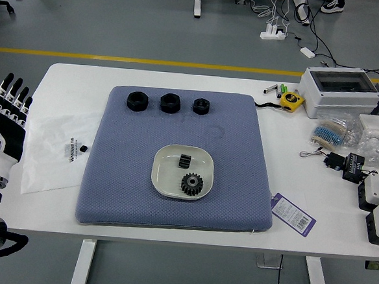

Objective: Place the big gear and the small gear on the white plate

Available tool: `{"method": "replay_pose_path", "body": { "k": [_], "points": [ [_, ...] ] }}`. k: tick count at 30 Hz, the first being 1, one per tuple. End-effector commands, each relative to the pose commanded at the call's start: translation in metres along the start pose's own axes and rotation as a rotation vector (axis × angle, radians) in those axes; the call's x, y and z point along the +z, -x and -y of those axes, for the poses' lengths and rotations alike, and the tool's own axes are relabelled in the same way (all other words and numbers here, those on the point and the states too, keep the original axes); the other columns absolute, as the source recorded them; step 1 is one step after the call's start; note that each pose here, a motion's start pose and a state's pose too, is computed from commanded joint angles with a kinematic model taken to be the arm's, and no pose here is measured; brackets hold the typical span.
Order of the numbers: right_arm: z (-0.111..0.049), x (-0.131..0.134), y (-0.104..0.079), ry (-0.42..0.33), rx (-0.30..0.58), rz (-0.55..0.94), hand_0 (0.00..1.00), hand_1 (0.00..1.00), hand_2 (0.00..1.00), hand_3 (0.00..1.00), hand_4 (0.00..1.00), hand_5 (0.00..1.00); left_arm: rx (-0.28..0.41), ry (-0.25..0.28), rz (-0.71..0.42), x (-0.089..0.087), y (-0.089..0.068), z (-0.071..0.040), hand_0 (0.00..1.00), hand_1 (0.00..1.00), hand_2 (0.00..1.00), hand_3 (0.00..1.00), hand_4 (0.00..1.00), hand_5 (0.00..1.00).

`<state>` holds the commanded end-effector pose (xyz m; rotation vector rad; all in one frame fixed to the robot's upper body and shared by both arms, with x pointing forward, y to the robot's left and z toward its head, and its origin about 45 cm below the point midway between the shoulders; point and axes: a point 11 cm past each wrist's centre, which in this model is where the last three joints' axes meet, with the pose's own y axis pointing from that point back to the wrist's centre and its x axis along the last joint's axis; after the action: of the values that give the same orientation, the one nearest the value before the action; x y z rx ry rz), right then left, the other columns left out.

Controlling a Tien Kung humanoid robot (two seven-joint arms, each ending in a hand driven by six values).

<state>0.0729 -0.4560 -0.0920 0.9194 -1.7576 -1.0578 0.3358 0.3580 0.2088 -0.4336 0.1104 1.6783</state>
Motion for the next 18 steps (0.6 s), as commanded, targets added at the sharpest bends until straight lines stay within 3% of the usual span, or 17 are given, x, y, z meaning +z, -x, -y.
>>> {"method": "replay_pose_path", "body": {
  "k": [3,4,18],
  "points": [
    [0.0,0.0,0.0001,0.0,0.001,-0.001,0.667,0.672,0.763,0.666,0.937,0.755,0.006,-0.002,0.003,-0.001,-0.0008,-0.0006,0.98,0.998,0.998,0.998,0.998,0.923],
    [0.0,0.0,0.0002,0.001,0.001,-0.001,0.667,0.672,0.762,0.665,0.936,0.755,0.014,0.0,0.007,-0.0014,-0.0017,-0.001,0.944,0.931,0.998,0.998,0.998,0.876],
    [0.0,0.0009,0.0004,0.004,0.003,-0.006,0.666,0.673,0.762,0.663,0.935,0.753,0.001,-0.038,0.026,-0.009,0.0002,-0.0038,0.919,0.894,0.998,0.998,0.998,0.875]
  ]
}}
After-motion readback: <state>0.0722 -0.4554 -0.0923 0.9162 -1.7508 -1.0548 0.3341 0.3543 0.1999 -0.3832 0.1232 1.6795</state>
